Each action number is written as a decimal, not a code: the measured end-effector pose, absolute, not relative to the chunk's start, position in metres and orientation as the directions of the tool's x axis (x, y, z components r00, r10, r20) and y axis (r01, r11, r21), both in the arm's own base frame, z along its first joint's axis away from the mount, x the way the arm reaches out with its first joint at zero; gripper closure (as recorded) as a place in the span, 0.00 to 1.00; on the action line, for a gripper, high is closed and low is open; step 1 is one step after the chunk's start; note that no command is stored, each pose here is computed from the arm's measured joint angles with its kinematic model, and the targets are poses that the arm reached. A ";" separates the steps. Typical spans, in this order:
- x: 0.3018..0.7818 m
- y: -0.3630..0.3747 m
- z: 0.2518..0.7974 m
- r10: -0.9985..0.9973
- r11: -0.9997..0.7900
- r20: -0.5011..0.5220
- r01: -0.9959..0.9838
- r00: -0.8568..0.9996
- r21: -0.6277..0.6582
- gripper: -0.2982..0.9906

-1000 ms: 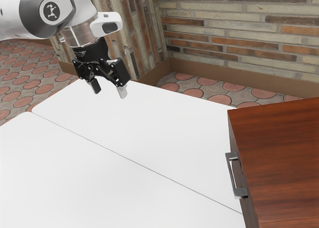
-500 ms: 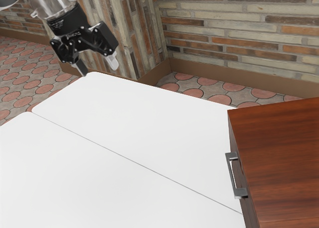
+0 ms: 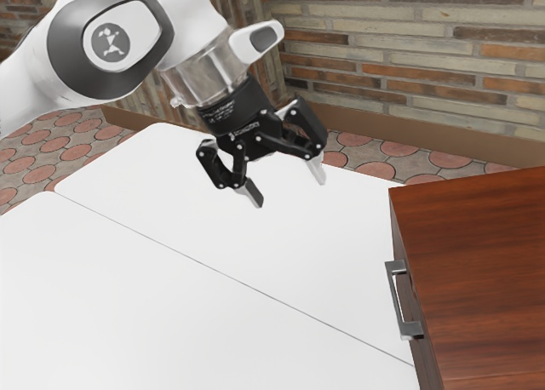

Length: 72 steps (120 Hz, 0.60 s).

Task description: Pull the drawer handle with one arm to open the drawer

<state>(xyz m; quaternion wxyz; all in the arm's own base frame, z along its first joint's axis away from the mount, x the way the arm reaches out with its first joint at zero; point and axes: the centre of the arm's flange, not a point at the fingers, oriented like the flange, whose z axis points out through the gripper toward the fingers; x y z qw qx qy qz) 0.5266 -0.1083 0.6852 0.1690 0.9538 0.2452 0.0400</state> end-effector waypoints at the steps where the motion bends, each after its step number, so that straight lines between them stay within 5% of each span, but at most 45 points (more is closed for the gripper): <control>1: 0.526 -0.110 0.683 0.485 -0.821 -0.009 0.459 0.874 0.340 0.26; 72: 0.523 -0.117 0.641 0.722 -0.638 -0.070 0.702 0.688 0.317 0.38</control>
